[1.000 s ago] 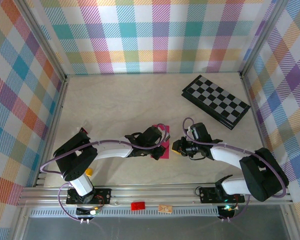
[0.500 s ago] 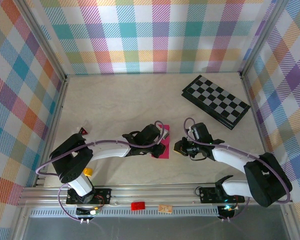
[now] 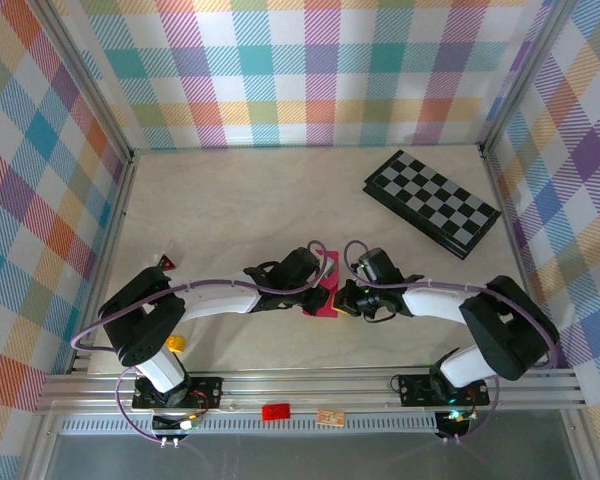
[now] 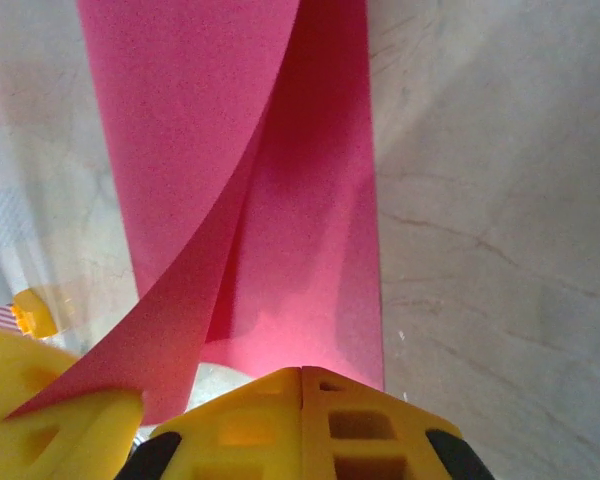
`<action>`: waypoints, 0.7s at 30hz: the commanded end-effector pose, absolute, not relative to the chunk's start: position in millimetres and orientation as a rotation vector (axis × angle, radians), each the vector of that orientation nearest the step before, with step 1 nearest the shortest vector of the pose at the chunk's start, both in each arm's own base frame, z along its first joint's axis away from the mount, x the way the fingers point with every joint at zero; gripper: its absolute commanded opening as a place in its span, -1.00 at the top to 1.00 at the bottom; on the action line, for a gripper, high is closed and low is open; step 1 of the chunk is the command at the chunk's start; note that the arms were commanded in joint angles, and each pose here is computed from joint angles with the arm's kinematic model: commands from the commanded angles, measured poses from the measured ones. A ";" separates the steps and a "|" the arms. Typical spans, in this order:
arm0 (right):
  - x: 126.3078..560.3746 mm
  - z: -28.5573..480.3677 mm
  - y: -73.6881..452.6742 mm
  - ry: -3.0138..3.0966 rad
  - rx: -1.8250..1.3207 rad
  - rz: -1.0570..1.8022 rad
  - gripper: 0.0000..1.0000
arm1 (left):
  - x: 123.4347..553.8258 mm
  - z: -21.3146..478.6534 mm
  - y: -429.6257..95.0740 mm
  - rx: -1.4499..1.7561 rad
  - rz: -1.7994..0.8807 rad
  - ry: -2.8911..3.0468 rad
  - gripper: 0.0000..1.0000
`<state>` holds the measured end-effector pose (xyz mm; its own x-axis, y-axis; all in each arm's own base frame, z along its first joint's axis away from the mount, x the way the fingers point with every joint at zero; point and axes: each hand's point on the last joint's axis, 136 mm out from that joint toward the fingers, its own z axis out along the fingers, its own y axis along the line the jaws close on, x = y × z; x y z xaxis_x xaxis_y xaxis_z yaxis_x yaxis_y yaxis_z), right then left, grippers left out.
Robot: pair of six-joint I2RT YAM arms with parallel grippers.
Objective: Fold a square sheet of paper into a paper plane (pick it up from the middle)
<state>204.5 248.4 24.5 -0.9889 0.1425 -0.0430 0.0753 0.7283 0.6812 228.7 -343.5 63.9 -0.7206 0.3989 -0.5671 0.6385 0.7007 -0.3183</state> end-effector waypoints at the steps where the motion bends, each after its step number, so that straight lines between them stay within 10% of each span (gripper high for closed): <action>1: 208.6 20.6 248.7 2.853 0.185 1.047 0.92 | 234.4 70.2 -338.1 0.746 -0.707 2.453 1.00; 21: 212.5 18.5 217.3 2.947 0.093 0.772 0.87 | 238.5 68.4 -349.5 0.618 -0.821 2.475 0.98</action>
<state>211.2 222.0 15.9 -0.9924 0.1021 -0.0680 0.0522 0.8531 0.5191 234.4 -348.8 71.2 -0.7722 0.3077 -0.5559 0.5728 0.7157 -0.3995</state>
